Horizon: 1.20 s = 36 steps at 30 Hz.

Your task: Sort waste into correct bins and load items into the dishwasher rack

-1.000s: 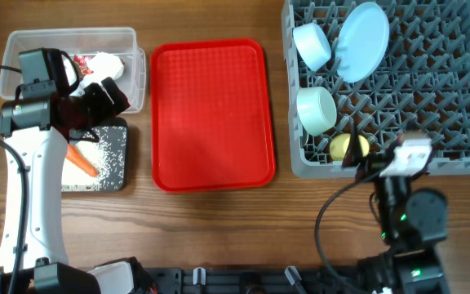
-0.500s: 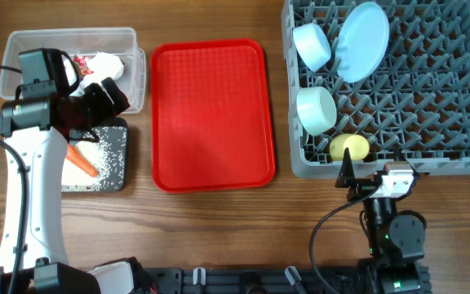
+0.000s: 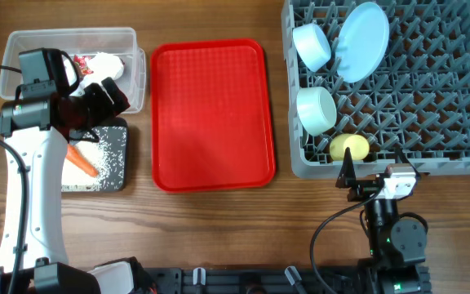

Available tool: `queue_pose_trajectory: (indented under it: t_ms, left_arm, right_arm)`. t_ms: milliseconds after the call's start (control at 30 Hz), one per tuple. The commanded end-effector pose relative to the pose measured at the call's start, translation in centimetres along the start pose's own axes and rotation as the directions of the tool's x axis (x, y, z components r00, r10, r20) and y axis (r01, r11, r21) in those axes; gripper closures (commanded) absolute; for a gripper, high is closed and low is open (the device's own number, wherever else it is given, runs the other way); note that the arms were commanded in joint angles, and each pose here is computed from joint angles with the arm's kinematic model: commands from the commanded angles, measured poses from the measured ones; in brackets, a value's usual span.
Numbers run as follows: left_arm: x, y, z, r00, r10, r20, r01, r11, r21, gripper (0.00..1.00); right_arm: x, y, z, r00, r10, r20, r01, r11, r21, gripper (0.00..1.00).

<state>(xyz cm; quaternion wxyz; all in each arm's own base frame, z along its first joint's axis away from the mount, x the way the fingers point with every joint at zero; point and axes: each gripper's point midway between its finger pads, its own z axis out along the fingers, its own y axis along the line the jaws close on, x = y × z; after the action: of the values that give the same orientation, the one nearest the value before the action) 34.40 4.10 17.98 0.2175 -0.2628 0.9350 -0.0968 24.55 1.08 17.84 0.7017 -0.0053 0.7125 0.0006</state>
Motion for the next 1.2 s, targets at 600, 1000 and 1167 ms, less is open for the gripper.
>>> queue_pose_trajectory:
  t_ms: [600,1000,1167]
  left_arm:
    - [3.8,-2.7,-12.9,0.831,0.062,0.552,-0.219,0.95,0.223,0.0]
    - [7.4,-0.5,-9.2,0.522,-0.05,0.851,-0.389,0.874,0.29,0.0]
    - [8.4,0.4,-7.6,0.498,-0.061,0.865,-0.392,0.874,0.288,0.0]
  right_arm:
    - [0.0,0.1,0.0,1.0,0.012,0.01,-0.012,1.0,-0.012,0.0]
    - [0.0,0.1,0.0,1.0,0.013,0.01,-0.013,1.0,-0.012,0.0]
    - [0.0,0.1,0.0,1.0,0.013,0.01,-0.013,1.0,-0.012,0.0]
